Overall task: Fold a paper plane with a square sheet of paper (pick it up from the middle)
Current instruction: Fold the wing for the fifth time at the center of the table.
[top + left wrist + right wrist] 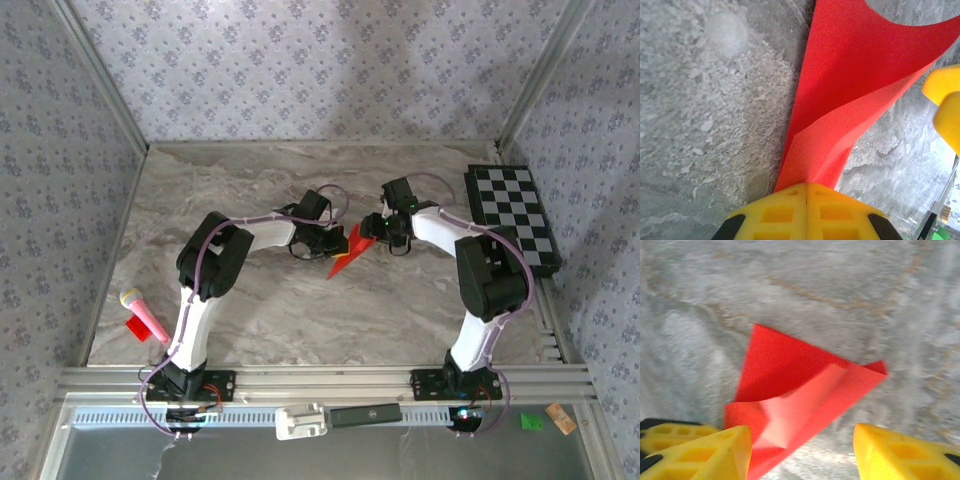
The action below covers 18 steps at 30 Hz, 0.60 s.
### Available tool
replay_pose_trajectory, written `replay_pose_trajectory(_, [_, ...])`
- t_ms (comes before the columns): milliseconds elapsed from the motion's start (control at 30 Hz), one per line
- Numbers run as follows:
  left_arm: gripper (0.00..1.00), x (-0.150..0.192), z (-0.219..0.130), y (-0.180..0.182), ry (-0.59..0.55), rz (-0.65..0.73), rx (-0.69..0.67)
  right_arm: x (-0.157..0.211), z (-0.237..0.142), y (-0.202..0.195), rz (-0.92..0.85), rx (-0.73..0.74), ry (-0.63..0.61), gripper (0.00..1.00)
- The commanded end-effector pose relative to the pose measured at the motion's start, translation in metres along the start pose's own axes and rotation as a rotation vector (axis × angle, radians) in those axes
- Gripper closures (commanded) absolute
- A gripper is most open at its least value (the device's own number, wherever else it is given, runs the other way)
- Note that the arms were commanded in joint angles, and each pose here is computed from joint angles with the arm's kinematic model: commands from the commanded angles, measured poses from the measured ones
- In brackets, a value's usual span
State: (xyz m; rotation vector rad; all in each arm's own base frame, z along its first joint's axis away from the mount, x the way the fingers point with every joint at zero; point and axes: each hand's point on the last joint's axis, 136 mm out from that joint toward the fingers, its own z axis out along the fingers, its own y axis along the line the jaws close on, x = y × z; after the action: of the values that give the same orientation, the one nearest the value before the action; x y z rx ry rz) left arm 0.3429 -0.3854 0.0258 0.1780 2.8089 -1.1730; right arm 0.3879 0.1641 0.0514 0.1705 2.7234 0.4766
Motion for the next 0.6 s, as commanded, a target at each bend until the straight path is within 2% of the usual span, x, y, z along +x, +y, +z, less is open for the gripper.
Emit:
replay_pose_trajectory(0, [1.0, 0.007, 0.007, 0.01, 0.029, 0.0, -0.043, 0.0, -0.005, -0.019, -0.003, 0.135, 0.008, 0.39])
replay_pose_trajectory(267, [1.0, 0.007, 0.006, 0.01, 0.031, -0.002, -0.045, -0.003, 0.012, -0.005, -0.04, 0.122, 0.068, 0.38])
replay_pose_trajectory(567, [1.0, 0.006, 0.004, 0.006, 0.029, 0.001, -0.038, 0.008, 0.023, -0.016, -0.033, 0.173, 0.126, 0.49])
